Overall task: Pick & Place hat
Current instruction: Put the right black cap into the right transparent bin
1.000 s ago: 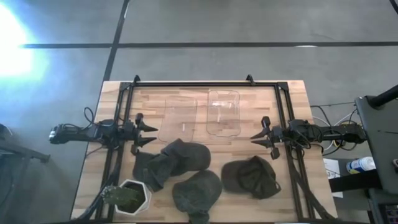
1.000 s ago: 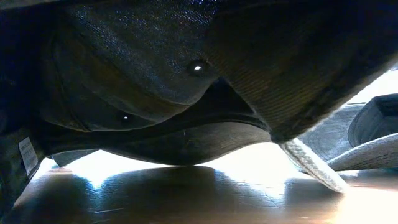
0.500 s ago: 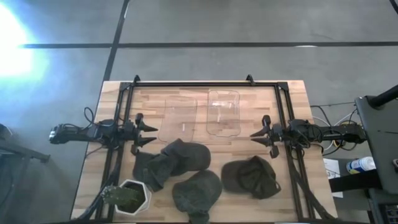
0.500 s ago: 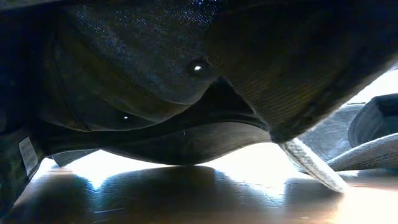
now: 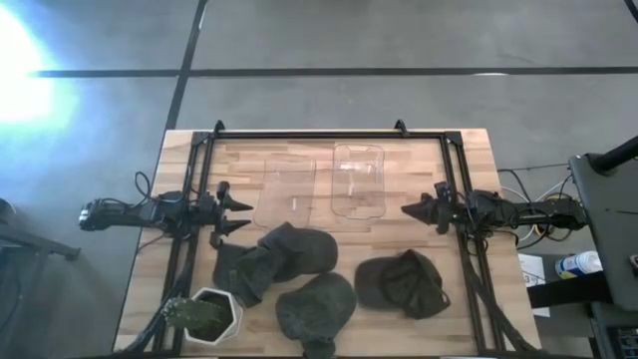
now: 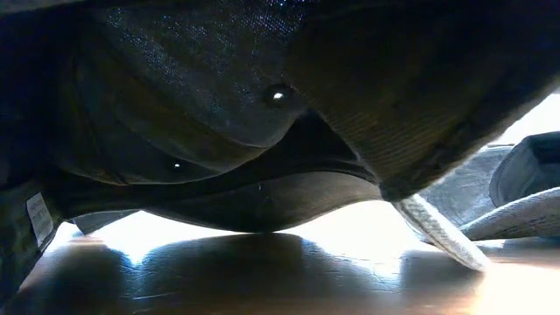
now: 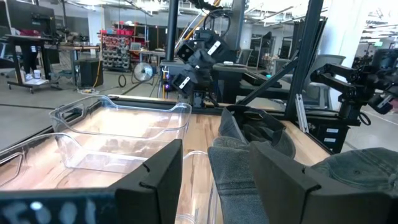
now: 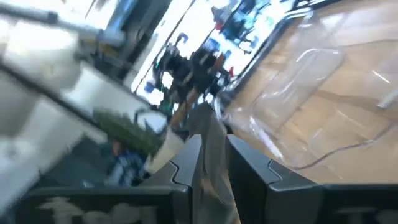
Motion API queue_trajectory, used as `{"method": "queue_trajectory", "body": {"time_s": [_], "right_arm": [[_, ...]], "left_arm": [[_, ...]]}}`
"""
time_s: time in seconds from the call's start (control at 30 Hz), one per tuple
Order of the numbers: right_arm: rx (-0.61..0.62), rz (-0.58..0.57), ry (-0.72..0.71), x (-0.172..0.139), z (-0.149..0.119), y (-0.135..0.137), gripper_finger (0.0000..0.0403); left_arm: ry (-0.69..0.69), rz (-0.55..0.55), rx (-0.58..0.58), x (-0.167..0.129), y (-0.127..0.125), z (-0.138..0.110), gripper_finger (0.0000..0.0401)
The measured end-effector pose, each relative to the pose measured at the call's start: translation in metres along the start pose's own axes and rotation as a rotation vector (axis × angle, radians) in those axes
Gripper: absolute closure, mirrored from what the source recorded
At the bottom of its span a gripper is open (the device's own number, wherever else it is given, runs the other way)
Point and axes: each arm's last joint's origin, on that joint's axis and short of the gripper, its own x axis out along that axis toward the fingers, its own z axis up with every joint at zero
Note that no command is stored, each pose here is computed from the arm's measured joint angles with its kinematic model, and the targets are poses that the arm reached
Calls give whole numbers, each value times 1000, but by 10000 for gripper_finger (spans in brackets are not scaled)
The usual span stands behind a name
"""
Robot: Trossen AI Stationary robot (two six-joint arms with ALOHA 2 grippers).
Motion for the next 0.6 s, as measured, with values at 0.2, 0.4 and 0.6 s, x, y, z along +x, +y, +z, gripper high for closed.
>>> {"method": "queue_trajectory", "body": {"time_s": [0.2, 0.4, 0.6], "right_arm": [[190, 55, -89, 3, 6, 7, 335], [333, 56, 122, 18, 0, 13, 326], [254, -321, 505, 47, -13, 29, 301]], "left_arm": [[0, 0, 0, 0, 0, 0, 220], [0, 0, 0, 0, 0, 0, 220], [0, -1, 0, 0, 0, 0, 220]]}}
